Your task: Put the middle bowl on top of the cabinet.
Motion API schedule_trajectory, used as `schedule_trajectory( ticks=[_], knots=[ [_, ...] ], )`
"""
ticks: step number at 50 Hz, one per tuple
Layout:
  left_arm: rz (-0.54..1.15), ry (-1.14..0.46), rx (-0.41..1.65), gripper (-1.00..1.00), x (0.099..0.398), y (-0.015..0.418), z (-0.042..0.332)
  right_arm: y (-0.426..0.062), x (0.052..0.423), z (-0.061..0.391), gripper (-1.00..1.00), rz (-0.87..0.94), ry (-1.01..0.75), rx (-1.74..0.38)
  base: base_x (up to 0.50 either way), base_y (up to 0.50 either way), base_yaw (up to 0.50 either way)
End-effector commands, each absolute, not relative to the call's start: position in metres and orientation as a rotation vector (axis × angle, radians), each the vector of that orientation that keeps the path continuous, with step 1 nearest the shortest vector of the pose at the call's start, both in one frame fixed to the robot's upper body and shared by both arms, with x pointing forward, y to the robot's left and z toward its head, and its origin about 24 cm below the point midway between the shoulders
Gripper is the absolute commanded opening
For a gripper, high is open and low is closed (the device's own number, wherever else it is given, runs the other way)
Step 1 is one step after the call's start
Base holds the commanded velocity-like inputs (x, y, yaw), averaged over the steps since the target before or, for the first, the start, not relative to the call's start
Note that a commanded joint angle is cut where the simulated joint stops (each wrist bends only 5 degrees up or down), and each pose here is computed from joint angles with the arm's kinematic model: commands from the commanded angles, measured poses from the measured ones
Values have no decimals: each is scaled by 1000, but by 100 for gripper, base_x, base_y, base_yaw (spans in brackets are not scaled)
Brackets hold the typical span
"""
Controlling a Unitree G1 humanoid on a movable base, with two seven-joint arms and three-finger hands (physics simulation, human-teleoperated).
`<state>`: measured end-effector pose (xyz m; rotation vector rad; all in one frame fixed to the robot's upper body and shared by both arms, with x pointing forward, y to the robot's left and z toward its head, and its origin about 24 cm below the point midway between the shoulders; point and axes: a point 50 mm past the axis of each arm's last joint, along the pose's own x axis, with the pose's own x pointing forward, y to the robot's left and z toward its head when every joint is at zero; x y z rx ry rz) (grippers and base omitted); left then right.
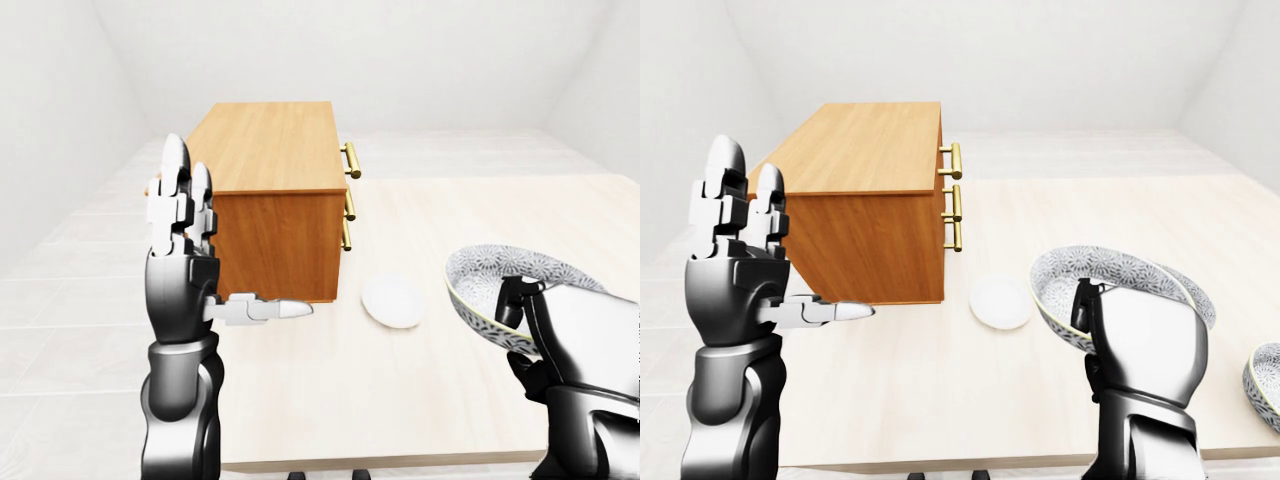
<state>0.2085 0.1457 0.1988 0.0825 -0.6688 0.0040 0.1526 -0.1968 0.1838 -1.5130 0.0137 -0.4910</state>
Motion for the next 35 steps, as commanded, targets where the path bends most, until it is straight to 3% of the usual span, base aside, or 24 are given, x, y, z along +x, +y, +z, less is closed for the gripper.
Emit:
schedule_trajectory(
  ticks=[1, 19, 35],
  knots=[
    [1, -661, 85, 100, 209, 145, 197, -195, 171, 211, -100, -493, -53, -1539, 0, 0, 0],
    [-5, -678, 85, 100, 206, 144, 200, -189, 208, 234, -100, -464, -97, -1622, 0, 0, 0],
    [-15, -662, 89, 100, 208, 143, 197, -187, 218, 266, -100, -577, -192, -1666, 0, 0, 0]
  ],
)
